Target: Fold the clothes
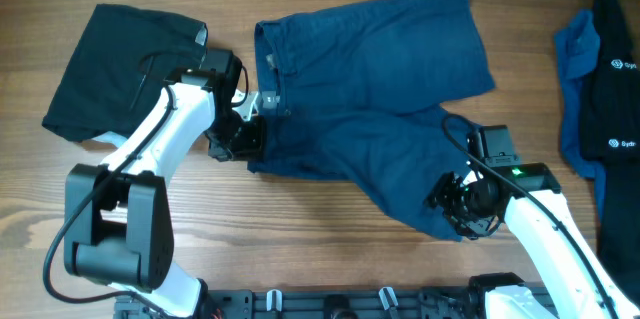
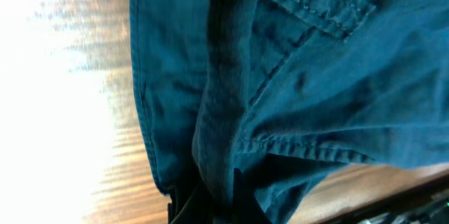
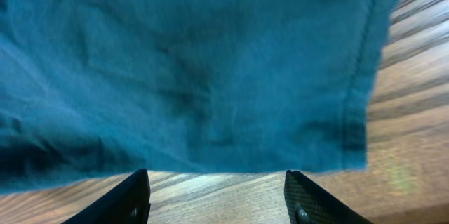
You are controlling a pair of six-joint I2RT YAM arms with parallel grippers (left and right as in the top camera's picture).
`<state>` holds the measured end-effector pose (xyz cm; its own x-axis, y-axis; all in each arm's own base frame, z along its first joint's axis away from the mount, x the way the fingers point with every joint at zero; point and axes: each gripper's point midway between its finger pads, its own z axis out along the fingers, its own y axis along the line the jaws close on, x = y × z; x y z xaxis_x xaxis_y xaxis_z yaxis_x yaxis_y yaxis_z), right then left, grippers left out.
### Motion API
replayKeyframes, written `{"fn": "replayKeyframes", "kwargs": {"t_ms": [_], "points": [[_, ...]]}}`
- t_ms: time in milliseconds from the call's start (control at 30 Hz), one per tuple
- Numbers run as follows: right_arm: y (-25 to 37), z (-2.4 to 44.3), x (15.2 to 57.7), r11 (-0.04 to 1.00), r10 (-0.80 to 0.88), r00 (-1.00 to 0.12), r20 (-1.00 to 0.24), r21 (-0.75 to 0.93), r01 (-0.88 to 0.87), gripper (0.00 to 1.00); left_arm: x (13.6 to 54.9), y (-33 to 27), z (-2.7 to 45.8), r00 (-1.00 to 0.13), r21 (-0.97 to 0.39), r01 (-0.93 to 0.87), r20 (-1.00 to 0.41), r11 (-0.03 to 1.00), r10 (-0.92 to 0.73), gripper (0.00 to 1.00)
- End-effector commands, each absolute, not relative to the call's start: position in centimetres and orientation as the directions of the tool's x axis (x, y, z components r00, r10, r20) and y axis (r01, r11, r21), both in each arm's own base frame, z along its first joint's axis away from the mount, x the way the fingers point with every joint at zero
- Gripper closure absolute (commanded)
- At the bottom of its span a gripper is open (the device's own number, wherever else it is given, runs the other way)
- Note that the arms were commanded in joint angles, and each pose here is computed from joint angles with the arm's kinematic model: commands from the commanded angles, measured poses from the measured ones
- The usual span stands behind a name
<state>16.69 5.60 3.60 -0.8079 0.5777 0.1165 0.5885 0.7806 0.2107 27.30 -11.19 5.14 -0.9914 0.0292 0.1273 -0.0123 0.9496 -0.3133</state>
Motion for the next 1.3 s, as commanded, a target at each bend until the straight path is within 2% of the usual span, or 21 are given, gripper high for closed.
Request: {"fn": "replayKeyframes", "kwargs": {"t_ms": [0, 233, 333, 433, 533, 567, 700, 800, 833, 1000, 1267], "points": [[6.5, 2.2, 15.5, 0.753, 0.588, -0.784, 0.199, 0.22, 0.621, 0.38, 26.2, -11.4, 6.1, -0.987, -0.327, 0.004, 0.149, 0.945, 0.056, 0.96], [6.2, 0.1, 12.7, 0.727, 0.624, -0.734, 0.268, 0.147, 0.671, 0.37, 25.8, -10.7, 6.0, -0.985, -0.293, 0.003, 0.166, 0.956, 0.054, 0.95], [6.1, -0.6, 11.6, 0.72, 0.635, -0.718, 0.285, 0.12, 0.684, 0.32, 25.8, -10.4, 5.9, -0.985, -0.275, 0.006, 0.163, 0.961, 0.053, 0.94], [5.7, -0.8, 11.9, 0.707, 0.657, -0.706, 0.264, 0.108, 0.699, 0.36, 25.9, -10.3, 5.8, -0.986, -0.267, 0.008, 0.159, 0.964, 0.053, 0.94], [5.0, -1.0, 12.4, 0.698, 0.683, -0.697, 0.22, 0.086, 0.711, 0.87, 25.9, -10.3, 5.8, -0.986, -0.267, 0.009, 0.159, 0.964, 0.053, 0.94], [5.1, -0.9, 12.7, 0.7, 0.678, -0.702, 0.217, 0.1, 0.707, 0.96, 25.9, -10.3, 5.8, -0.986, -0.266, 0.009, 0.159, 0.964, 0.053, 0.95], [5.2, 1.3, 15.1, 0.752, 0.622, -0.768, 0.151, 0.161, 0.64, 0.96, 25.9, -10.2, 5.8, -0.986, -0.26, 0.009, 0.158, 0.966, 0.052, 0.96], [3.7, 4.4, 16.9, 0.762, 0.634, -0.773, 0.027, 0.153, 0.63, 0.96, 25.9, -10.2, 5.8, -0.986, -0.259, 0.01, 0.158, 0.966, 0.052, 0.96], [2.9, 6.0, 17.5, 0.765, 0.638, -0.769, -0.041, 0.15, 0.627, 0.96, 25.9, -10.2, 5.8, -0.986, -0.258, 0.009, 0.161, 0.966, 0.052, 0.96], [1.3, 9.3, 18.4, 0.764, 0.645, -0.74, -0.191, 0.16, 0.625, 0.96, 25.9, -9.9, 5.8, -0.986, -0.248, 0.009, 0.162, 0.969, 0.05, 0.96], [0.0, 11.4, 20.9, 0.74, 0.67, -0.676, -0.305, 0.206, 0.641, 0.96, 25.1, -9.7, 6.1, -0.982, -0.237, 0.005, 0.183, 0.972, 0.05, 0.96]]}}
